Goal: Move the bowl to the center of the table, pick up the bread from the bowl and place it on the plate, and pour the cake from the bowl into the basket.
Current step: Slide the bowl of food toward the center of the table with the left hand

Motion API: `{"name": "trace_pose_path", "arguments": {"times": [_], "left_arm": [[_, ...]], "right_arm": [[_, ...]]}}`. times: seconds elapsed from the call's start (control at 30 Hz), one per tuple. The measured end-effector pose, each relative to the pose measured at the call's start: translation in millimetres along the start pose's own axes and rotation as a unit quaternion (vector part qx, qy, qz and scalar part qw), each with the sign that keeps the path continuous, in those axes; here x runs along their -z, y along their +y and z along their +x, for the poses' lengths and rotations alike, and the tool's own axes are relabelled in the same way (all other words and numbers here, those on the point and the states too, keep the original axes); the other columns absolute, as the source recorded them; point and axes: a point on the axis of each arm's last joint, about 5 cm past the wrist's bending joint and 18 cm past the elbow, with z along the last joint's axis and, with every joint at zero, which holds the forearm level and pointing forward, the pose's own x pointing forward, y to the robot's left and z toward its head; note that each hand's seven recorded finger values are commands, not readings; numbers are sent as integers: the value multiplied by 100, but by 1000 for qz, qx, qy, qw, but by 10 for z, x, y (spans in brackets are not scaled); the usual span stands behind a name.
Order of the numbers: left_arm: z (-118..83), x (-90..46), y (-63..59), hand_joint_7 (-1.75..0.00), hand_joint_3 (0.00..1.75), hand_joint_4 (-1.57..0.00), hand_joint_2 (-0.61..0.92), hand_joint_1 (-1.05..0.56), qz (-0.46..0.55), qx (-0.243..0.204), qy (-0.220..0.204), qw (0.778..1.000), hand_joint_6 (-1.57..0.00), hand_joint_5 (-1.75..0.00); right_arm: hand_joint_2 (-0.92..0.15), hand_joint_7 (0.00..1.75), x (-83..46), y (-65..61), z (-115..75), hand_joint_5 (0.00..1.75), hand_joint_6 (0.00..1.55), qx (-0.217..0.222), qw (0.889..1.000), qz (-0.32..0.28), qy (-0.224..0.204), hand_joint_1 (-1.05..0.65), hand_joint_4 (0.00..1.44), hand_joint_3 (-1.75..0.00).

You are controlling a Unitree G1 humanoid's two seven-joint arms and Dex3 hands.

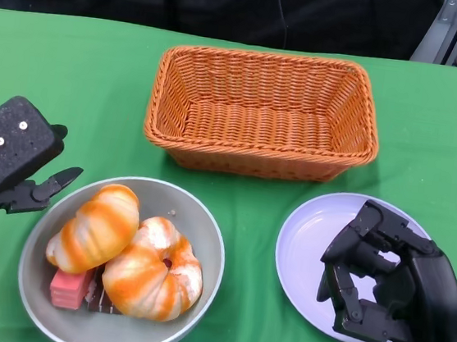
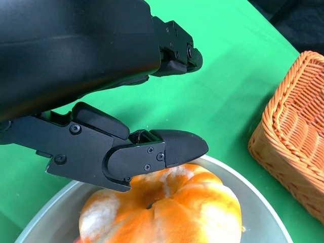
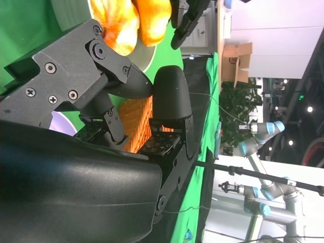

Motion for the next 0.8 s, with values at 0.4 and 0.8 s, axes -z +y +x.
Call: {"name": "trace_pose_path", "arguments": {"times": [0.4,0.8], "left_arm": [[-13,-15,-1,-1,67,-16,92,-69,29,27,24,999,-13,-1],[-58,-44,-31,-1,66,-15,92,-68,24,40,30,998,-11,-1]], "right_arm": [[-52,147,0,-7,-1,173,69,-2,1000,8,0,-16,77,-115],[-52,146,1,-11,-2,174,69,-2,1000,7,0,-17,77,-115]]}}
